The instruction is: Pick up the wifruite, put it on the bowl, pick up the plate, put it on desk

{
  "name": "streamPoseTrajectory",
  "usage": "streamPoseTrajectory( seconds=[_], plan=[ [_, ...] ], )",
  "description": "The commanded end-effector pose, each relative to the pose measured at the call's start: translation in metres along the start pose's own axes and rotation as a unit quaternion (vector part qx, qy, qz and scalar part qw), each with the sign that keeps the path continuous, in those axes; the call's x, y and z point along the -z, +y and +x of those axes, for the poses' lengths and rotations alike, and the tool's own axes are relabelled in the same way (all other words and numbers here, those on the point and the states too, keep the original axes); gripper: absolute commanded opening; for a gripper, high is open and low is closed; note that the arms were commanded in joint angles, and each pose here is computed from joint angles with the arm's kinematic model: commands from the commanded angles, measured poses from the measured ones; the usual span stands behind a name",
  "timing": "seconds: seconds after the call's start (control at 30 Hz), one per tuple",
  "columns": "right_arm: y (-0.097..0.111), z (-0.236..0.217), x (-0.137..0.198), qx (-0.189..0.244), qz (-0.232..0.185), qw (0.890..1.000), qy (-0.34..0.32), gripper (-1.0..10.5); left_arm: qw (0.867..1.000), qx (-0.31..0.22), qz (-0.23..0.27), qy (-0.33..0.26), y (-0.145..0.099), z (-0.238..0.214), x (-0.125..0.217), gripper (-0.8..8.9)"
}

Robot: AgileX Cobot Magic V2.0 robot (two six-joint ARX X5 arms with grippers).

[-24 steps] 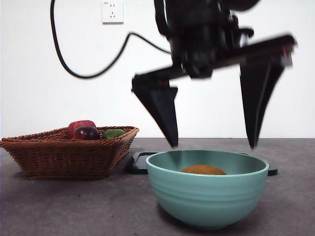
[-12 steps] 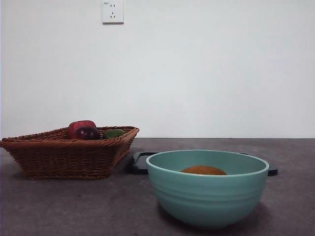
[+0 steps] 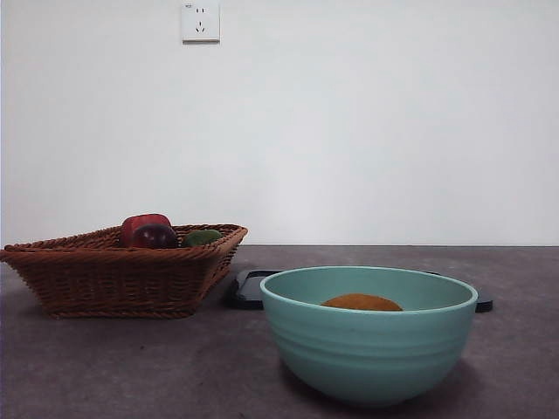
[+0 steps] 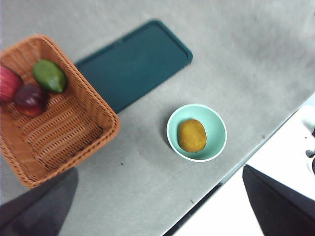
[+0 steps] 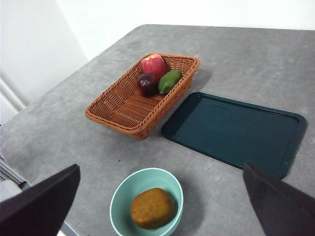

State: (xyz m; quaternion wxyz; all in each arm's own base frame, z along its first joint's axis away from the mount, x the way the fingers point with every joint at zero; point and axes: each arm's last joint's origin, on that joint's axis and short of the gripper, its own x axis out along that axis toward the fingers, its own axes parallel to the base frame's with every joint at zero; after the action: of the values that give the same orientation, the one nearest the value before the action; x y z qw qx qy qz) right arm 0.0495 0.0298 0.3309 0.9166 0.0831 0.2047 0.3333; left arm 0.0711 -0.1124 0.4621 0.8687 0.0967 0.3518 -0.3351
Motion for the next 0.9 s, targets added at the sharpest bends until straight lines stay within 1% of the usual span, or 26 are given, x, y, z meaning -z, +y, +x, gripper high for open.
streamPoseTrajectory(
  seconds=[0.03, 0.1, 0.3, 0.4, 0.53, 0.6, 0.73, 0.9],
  plan=[
    [0.002, -0.002, -0.004, -0.004, -0.005, 1.0, -0.006, 6.4, 1.0, 0.004, 0.002, -0.007, 0.001, -0.003, 0.008, 5.66],
    [0.002, -0.002, -0.003, -0.003, -0.004, 1.0, -0.002, 6.4, 1.0, 0.007, 0.009, -0.017, 0.005, -0.005, 0.018, 5.66],
    [0.002, -0.002, -0.002, -0.003, -0.003, 1.0, 0.0, 6.4, 0.999, 0.019, -0.004, -0.05, 0.013, 0.0, 0.05, 5.66],
    [0.002, -0.002, -0.003, -0.003, -0.004, 1.0, -0.001, 6.4, 0.997, 0.04, -0.01, -0.068, 0.016, 0.006, 0.068, 5.66],
    [0.002, -0.002, -0.003, -0.003, -0.004, 1.0, -0.001, 6.4, 0.992, 0.076, -0.033, -0.091, 0.019, 0.013, 0.088, 5.66],
    [0.002, -0.002, -0.002, -0.003, -0.003, 1.0, -0.001, 6.4, 0.99, 0.088, -0.042, -0.1, 0.02, 0.017, 0.095, 5.66],
    [0.001, -0.002, -0.002, -0.002, 0.005, 1.0, 0.004, 6.4, 0.99, 0.089, -0.049, -0.101, 0.023, 0.02, 0.107, 5.66],
    [0.0, 0.001, 0.002, 0.002, 0.02, 0.999, 0.032, 6.4, 0.99, 0.089, -0.047, -0.103, 0.024, 0.02, 0.111, 5.66]
  ],
)
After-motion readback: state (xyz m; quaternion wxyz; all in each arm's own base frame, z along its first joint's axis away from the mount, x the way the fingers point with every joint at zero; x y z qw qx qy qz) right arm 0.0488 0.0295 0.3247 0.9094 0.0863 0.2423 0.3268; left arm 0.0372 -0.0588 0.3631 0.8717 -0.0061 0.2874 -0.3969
